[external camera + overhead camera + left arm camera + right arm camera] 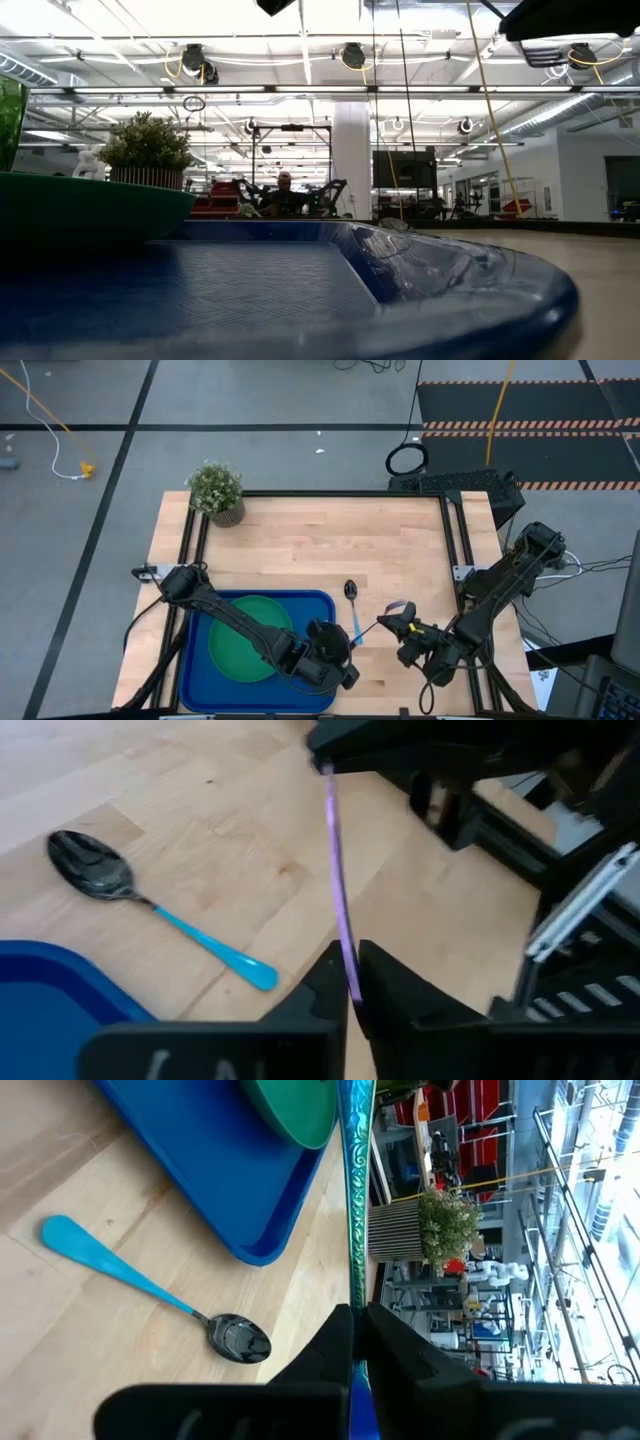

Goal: Pick and place plate/cup/fork/spoon on tray
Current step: Put the blue fork to the right of the green plate on the dark blue tray

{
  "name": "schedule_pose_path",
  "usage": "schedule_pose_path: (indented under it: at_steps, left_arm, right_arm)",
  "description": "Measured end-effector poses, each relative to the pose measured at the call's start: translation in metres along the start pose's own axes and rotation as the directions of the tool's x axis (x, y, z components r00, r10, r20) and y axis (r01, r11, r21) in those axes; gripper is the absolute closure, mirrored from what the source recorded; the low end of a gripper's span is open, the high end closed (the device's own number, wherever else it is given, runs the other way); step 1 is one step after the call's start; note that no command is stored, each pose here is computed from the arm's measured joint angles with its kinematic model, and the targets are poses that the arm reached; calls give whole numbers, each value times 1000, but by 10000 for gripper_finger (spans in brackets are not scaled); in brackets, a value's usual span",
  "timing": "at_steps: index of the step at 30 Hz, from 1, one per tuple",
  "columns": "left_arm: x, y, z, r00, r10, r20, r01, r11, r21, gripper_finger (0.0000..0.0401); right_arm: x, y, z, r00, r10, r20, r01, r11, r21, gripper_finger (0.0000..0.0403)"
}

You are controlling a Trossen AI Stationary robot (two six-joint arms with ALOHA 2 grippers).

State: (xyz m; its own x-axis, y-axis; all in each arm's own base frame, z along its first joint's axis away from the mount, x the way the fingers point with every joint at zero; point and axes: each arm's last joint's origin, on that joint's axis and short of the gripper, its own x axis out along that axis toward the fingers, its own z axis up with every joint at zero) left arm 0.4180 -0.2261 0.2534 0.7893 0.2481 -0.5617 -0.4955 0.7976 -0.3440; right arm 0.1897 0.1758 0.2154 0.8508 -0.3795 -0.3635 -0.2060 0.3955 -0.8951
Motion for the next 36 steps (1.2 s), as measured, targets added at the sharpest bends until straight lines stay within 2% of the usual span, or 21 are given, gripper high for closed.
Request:
schedule_pose_path:
  at_steps: [8, 17, 24, 29, 34, 36]
  left_arm:
    - [-2, 0, -3, 1000, 14, 6, -14, 999, 32, 384]
    - [-4, -3, -3, 999, 12, 30, -14, 996, 86, 390]
    - [-5, -3, -3, 999, 14, 34, -18, 991, 131, 393]
    - [-8, 0, 5, 999, 19, 27, -25, 978, 205, 387]
    - [-23, 4, 30, 998, -3, 68, -16, 963, 269, 395]
    - [-29, 6, 38, 997, -1, 80, -23, 952, 305, 393]
  right_arm:
    - [0, 0, 0, 1000, 1, 3, -1, 999, 37, 391]
    - [0, -5, 8, 999, -28, 45, 18, 977, 211, 309]
    - [-16, -8, 15, 992, -63, 111, 30, 961, 274, 258]
    - [-38, -23, 13, 980, -95, 174, 14, 909, 417, 246]
    - [-53, -37, 7, 968, -94, 234, -59, 818, 572, 246]
    - [-58, -41, 6, 957, -60, 282, -130, 785, 605, 246]
